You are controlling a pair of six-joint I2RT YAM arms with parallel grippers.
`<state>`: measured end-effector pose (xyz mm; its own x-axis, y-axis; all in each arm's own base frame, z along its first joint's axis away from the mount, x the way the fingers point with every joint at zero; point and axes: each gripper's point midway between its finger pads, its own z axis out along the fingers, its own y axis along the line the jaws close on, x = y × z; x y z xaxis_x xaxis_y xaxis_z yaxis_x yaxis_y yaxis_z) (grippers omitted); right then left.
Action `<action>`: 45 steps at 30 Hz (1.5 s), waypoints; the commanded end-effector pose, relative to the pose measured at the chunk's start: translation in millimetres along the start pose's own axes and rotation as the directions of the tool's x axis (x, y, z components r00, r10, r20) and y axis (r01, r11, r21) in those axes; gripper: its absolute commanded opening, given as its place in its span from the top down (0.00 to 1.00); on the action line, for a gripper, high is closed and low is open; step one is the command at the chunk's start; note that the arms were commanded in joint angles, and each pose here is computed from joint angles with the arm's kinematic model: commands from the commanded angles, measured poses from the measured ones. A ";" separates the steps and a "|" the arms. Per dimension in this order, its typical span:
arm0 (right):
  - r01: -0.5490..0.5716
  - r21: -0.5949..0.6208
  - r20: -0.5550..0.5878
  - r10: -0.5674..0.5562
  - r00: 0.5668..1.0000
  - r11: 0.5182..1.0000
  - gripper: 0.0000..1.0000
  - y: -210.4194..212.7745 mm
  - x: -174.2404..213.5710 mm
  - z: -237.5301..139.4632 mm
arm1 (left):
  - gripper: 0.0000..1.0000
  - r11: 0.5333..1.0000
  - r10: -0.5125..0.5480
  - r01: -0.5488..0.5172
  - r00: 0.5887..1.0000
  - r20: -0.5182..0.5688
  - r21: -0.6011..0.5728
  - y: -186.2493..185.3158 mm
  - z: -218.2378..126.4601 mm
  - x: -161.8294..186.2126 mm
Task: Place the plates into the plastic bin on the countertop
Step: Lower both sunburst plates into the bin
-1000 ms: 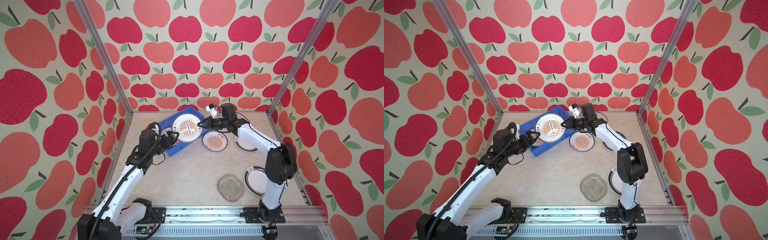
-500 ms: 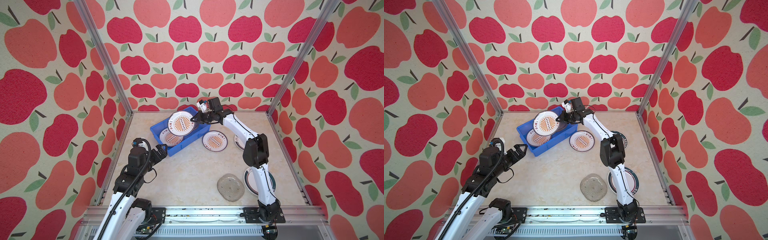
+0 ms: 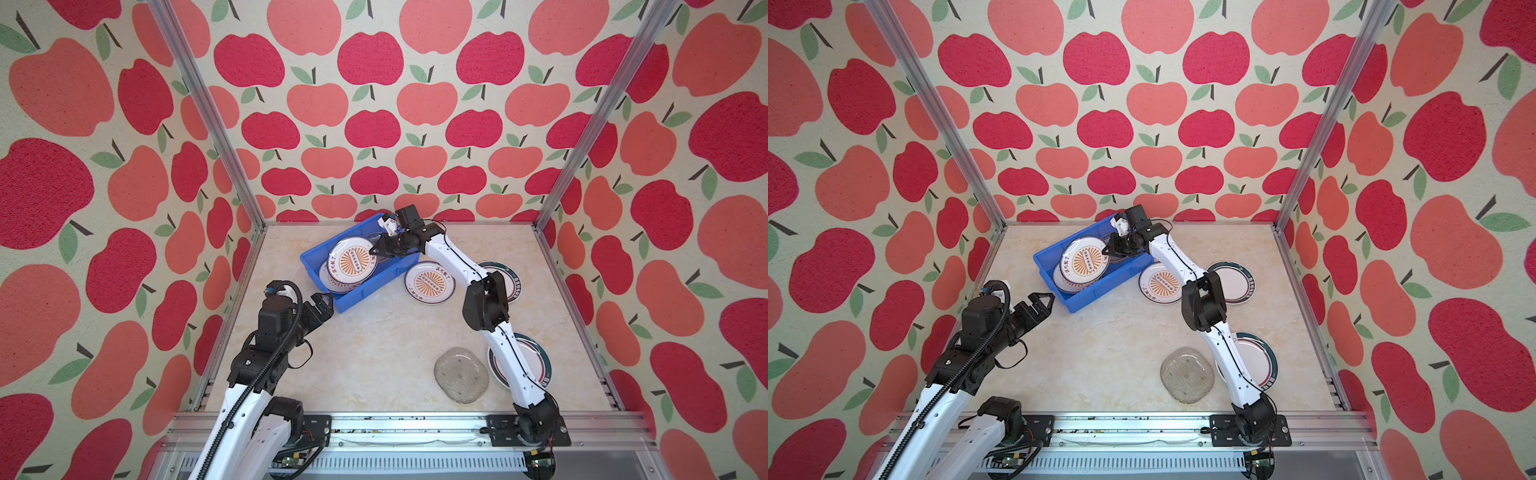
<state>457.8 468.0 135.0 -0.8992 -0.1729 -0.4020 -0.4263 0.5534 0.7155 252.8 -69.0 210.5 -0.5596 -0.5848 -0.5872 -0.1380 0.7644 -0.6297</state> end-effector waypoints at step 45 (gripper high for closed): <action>0.159 0.161 0.019 -0.165 0.986 0.974 0.50 26.8 7.4 9.2 | 0.01 0.999 -0.014 0.016 0.998 -0.064 0.031 4.6 22.9 13.0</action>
<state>445.2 490.3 116.1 -0.8440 -0.2346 -0.4823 -0.5032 0.6575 0.5607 261.1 -77.7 186.7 -0.6145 -0.5796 -0.5352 -0.1442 0.7495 -0.6461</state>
